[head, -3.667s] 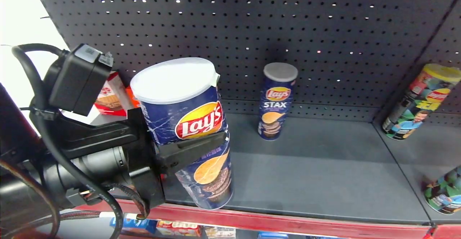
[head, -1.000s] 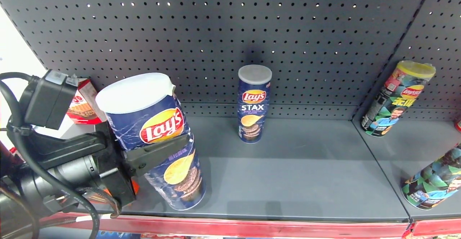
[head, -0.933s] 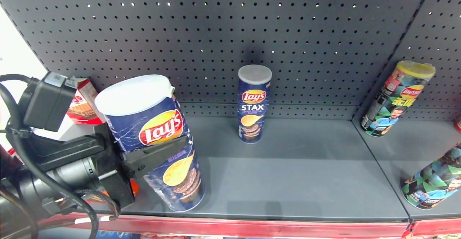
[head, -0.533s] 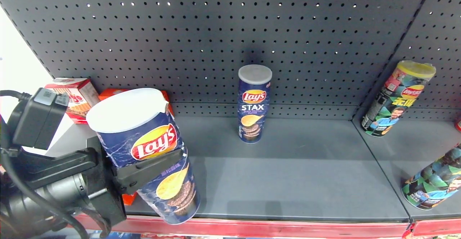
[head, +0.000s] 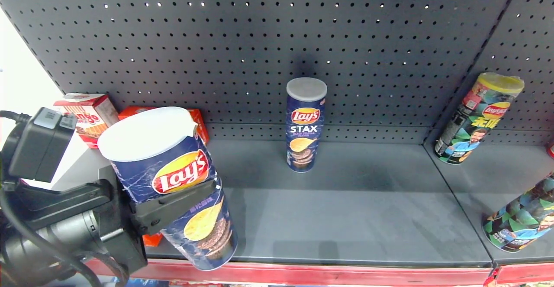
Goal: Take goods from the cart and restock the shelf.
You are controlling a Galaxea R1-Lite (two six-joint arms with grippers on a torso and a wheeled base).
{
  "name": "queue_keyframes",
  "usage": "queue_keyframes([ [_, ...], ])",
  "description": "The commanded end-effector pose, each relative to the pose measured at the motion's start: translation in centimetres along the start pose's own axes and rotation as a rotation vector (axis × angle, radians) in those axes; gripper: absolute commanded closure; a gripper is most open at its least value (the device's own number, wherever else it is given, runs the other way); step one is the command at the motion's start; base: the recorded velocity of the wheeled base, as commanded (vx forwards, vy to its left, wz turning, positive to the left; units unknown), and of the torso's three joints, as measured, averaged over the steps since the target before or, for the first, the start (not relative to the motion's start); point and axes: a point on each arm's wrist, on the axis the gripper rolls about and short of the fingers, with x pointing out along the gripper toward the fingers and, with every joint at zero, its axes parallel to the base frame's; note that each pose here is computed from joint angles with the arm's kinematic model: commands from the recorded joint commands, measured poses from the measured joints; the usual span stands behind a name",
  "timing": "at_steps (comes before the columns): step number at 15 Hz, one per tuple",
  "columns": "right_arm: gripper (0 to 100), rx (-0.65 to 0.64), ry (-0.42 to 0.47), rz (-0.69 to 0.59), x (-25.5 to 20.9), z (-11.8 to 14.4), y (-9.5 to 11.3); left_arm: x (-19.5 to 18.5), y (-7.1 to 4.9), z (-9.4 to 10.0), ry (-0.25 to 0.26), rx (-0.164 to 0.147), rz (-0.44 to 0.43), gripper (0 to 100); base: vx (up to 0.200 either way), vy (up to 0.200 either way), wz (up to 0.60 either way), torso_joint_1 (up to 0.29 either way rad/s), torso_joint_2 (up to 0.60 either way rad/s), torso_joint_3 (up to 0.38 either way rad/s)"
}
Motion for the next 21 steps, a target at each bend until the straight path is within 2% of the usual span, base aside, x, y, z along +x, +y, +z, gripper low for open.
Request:
queue_keyframes([
  [1,0,-0.004,0.041,0.078,3.9,0.2,0.1,0.0,0.0,0.0,0.001,-0.001,0.001,100,0.000,0.000,0.00,0.000,0.00,0.000],
  [4,0,-0.009,0.030,0.167,7.3,0.9,0.9,0.0,0.0,-0.1,0.002,-0.001,0.001,100,0.000,0.000,0.00,0.000,0.00,0.000],
  [8,0,-0.038,0.072,0.272,10.9,1.4,2.4,0.0,0.0,0.0,-0.001,0.000,0.001,100,0.000,0.000,0.00,0.000,0.00,0.000],
  [9,0,-0.038,0.115,0.300,12.3,1.2,2.9,0.1,0.0,0.1,-0.005,0.002,-0.003,100,0.000,0.000,0.00,0.000,0.00,0.000],
  [10,0,-0.038,0.116,0.301,12.3,1.2,3.0,0.1,0.0,0.1,-0.005,0.003,-0.001,100,0.000,0.000,0.00,0.000,0.00,0.000],
  [11,0,-0.034,0.113,0.329,14.8,1.6,3.2,0.1,0.1,0.3,-0.010,0.004,0.000,100,0.000,0.000,0.00,0.000,0.00,0.000],
  [13,0,-0.029,0.123,0.364,16.8,1.6,3.4,0.0,0.1,-0.1,0.002,-0.001,0.002,100,0.000,0.000,0.00,0.000,0.00,0.000],
  [15,0,-0.022,0.161,0.387,19.5,-0.1,3.6,-0.1,0.0,-0.5,0.016,-0.008,0.003,100,0.000,0.000,0.00,0.000,0.00,0.000],
  [18,0,-0.018,0.119,0.436,22.6,-2.2,3.0,0.2,0.1,0.0,0.002,-0.001,0.002,100,0.000,0.000,0.00,0.000,0.00,0.000],
  [19,0,-0.051,0.108,0.427,23.9,-3.3,2.2,0.3,0.2,0.0,0.003,-0.002,0.002,100,0.000,0.000,0.00,0.000,0.00,0.000],
  [21,0,-0.086,0.073,0.516,24.8,-4.2,0.8,0.3,0.2,0.0,0.003,-0.002,0.002,100,0.000,0.000,0.00,0.000,0.00,0.000],
])
